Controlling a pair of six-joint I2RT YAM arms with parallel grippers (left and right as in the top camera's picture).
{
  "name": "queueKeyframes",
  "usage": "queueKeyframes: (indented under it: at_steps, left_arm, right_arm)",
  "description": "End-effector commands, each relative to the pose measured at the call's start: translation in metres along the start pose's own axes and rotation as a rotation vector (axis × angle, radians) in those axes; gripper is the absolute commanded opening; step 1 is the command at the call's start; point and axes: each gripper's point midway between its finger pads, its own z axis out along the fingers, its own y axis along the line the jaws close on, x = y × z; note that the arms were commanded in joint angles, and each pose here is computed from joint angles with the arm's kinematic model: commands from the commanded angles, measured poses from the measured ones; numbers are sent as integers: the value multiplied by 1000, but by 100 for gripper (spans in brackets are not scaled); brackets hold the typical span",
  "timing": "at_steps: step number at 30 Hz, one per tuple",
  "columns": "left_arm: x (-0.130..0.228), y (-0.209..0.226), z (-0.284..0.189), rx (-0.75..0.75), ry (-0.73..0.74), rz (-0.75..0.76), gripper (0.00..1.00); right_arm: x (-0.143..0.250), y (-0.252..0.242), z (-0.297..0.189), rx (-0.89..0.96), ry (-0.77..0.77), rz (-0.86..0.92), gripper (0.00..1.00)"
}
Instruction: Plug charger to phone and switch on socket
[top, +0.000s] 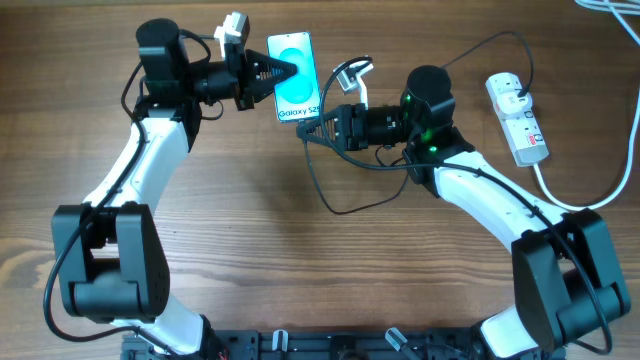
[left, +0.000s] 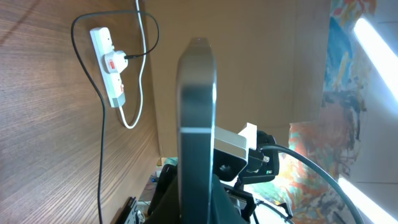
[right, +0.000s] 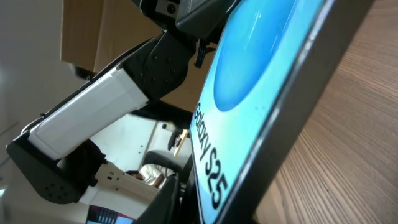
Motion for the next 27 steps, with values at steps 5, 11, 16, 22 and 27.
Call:
queueKeyframes:
  at_steps: [5, 11, 16, 22, 27]
  left_arm:
    - [14, -17, -1, 31, 64, 93, 4]
    - [33, -23, -4, 78, 171, 168, 4]
    - [35, -23, -1, 79, 178, 170, 4]
    - [42, -24, 10, 84, 209, 170, 4]
    - [44, -24, 12, 85, 215, 170, 4]
  right_arm:
    - [-5, 4, 2, 3, -19, -5, 4]
    - [-8, 3, 1, 11, -36, 21, 4]
    - [-12, 1, 1, 22, -58, 43, 4]
    - [-15, 0, 1, 30, -74, 43, 4]
    - [-18, -2, 0, 38, -92, 42, 4]
